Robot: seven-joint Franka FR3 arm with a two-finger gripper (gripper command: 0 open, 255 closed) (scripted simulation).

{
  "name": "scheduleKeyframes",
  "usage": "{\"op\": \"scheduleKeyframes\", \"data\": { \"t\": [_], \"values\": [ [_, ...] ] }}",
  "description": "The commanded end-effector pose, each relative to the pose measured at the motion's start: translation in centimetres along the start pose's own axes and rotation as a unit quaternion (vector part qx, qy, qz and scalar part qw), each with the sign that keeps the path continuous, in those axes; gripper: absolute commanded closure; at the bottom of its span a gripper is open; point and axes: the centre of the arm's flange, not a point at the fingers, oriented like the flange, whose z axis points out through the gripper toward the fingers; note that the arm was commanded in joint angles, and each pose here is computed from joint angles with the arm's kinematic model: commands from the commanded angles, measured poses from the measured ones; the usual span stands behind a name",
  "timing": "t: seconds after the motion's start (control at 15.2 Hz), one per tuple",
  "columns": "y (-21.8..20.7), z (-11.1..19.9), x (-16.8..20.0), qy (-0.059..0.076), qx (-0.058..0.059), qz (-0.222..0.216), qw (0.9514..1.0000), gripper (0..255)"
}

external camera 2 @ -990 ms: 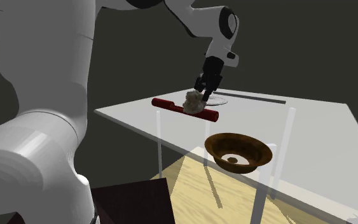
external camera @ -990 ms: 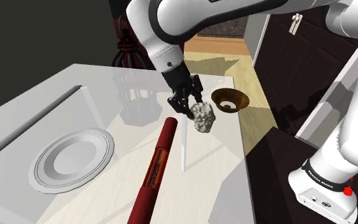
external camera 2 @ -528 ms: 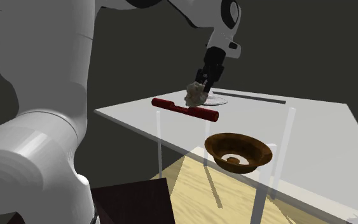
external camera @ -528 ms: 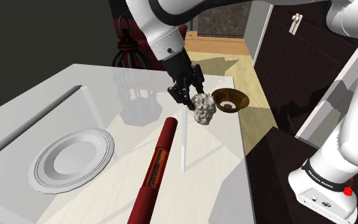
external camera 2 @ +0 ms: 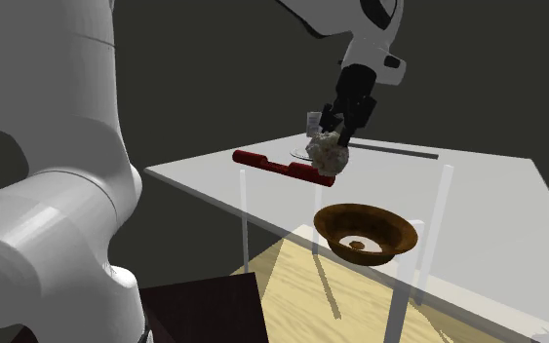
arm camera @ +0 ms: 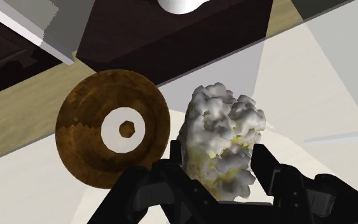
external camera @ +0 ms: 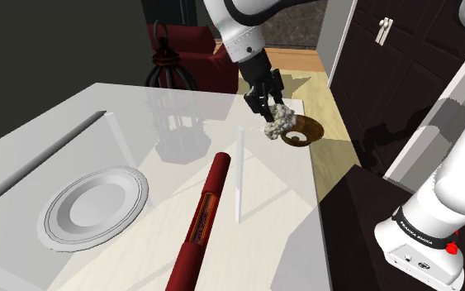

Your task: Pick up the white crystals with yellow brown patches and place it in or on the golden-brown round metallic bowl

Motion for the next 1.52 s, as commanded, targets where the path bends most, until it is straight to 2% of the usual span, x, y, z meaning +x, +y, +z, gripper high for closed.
{"op": "scheduleKeyframes", "data": {
  "t": [0.0, 0.59, 1.45],
  "values": [
    [2.7, 0.4, -0.1, 0.000, 0.000, -0.001, 1.0000, 255],
    [14.4, 1.9, 0.1, 0.000, 0.000, -0.001, 1.0000, 255],
    [13.7, 7.5, 3.1, 0.000, 0.000, -0.001, 1.0000, 255]
  ]
}}
